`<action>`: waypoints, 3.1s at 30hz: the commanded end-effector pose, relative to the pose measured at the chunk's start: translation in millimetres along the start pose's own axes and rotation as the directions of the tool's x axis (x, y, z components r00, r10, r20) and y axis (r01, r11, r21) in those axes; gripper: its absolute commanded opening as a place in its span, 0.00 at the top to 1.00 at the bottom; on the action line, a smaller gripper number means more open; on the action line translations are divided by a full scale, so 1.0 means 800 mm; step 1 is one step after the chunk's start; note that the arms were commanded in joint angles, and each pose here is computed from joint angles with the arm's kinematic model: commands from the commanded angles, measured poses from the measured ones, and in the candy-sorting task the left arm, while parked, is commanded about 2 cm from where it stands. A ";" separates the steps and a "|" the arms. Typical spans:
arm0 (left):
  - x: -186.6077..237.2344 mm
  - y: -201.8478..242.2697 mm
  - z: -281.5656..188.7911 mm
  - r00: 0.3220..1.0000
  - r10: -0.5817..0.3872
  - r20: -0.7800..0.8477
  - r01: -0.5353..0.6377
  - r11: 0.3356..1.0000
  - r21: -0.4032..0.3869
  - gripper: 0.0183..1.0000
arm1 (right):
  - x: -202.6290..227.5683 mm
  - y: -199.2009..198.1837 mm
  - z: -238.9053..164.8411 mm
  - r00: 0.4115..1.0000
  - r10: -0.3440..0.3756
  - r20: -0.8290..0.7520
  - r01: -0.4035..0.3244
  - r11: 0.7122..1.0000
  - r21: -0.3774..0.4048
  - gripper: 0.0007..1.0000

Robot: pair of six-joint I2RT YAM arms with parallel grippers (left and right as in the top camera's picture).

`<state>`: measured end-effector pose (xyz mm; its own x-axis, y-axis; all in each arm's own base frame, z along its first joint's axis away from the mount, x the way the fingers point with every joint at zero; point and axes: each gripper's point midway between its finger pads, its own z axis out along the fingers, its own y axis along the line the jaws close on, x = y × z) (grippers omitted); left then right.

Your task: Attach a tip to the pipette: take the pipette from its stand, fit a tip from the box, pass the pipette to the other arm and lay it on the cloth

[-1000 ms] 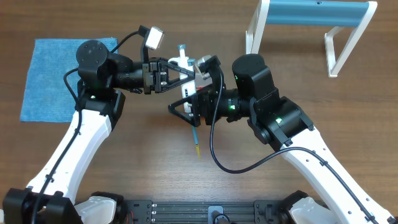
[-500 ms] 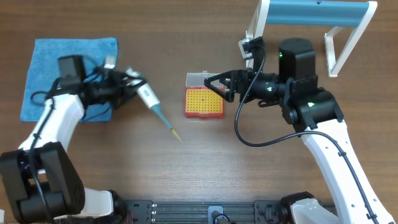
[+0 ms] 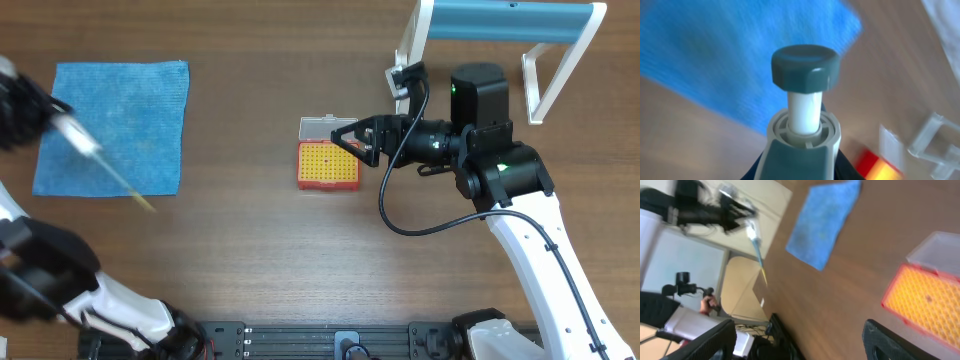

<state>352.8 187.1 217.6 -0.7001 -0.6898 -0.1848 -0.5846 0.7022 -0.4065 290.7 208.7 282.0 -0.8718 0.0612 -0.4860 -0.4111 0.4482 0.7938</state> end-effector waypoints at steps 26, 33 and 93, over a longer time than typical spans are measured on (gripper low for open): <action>-0.092 0.029 0.281 0.716 0.598 -0.361 -0.692 0.678 -0.248 0.99 | 0.017 -0.118 -0.034 0.908 0.351 0.229 -0.419 0.779 0.466 0.18; -0.091 0.025 0.285 0.717 0.602 -0.351 -0.689 0.687 -0.230 0.99 | 0.017 -0.118 -0.034 0.904 0.359 0.234 -0.428 0.776 0.463 0.18; 0.155 -0.257 -0.349 0.541 0.521 0.661 -0.666 0.745 -0.041 0.12 | -0.015 -0.030 -0.220 0.823 -0.412 0.391 -0.065 0.616 0.785 0.18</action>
<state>319.2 46.2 503.2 -0.4749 -0.1046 -0.8738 -0.0904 0.9935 -0.0698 289.3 56.1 316.4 -0.5021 0.2946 -0.8131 0.0275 0.9452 0.3255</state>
